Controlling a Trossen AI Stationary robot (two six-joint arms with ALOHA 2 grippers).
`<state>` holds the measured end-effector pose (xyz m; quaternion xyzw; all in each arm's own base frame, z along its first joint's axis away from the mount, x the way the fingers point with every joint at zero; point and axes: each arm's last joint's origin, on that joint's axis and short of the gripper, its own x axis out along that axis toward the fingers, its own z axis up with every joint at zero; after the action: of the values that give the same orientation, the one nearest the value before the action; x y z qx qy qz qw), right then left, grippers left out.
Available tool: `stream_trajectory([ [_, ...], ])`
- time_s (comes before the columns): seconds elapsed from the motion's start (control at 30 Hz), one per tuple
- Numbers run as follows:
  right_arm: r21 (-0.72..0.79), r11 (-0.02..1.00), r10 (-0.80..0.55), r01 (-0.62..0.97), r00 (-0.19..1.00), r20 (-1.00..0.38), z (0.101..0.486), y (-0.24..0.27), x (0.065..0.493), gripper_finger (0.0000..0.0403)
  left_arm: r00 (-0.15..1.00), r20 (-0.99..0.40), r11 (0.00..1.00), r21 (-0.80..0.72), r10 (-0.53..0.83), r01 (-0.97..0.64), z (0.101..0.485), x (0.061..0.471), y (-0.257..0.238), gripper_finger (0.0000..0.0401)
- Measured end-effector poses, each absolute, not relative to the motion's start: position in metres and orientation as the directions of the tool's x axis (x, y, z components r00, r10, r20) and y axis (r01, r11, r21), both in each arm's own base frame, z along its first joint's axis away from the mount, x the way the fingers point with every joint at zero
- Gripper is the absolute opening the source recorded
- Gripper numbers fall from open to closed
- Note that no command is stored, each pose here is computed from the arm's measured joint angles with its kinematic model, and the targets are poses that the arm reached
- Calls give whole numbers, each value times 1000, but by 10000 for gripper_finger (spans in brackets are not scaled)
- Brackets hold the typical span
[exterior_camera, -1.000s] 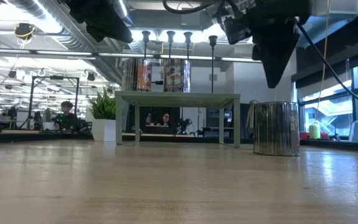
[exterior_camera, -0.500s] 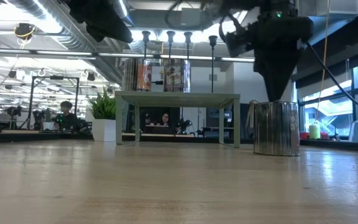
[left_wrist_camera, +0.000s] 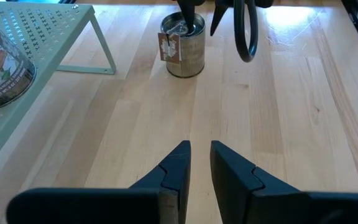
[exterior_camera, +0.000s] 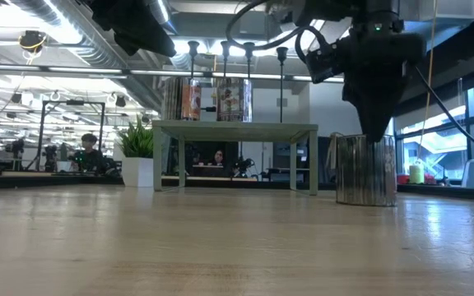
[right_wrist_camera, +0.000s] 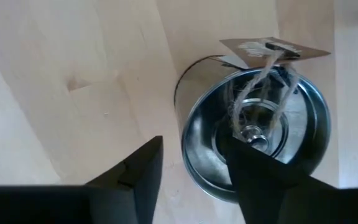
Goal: Pick & Place candle stick holders
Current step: Put the brown scented candle on the shelf aligned with the other brown scented candle
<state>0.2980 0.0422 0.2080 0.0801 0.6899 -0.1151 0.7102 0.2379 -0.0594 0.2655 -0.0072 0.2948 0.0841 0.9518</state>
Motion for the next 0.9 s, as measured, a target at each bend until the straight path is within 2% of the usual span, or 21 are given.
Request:
stream_trajectory([
  [0.1,-64,959,-72,275,21,-997,208,41,298,155,812,-563,986,35,155,-164,266,238,-59,58],
  [0.3,-121,949,-141,293,48,-989,207,40,300,60,812,-562,986,36,156,-164,266,238,-59,58],
  [0.37,-130,947,-149,292,46,-988,207,39,300,40,812,-563,986,36,155,-164,265,238,-59,58],
  [0.6,-115,951,-125,286,17,-992,216,41,303,22,812,-563,986,36,156,-164,265,238,-59,58],
  [0.9,-76,966,-92,248,55,-994,244,53,308,18,812,-563,986,36,155,-164,266,238,-60,58],
])
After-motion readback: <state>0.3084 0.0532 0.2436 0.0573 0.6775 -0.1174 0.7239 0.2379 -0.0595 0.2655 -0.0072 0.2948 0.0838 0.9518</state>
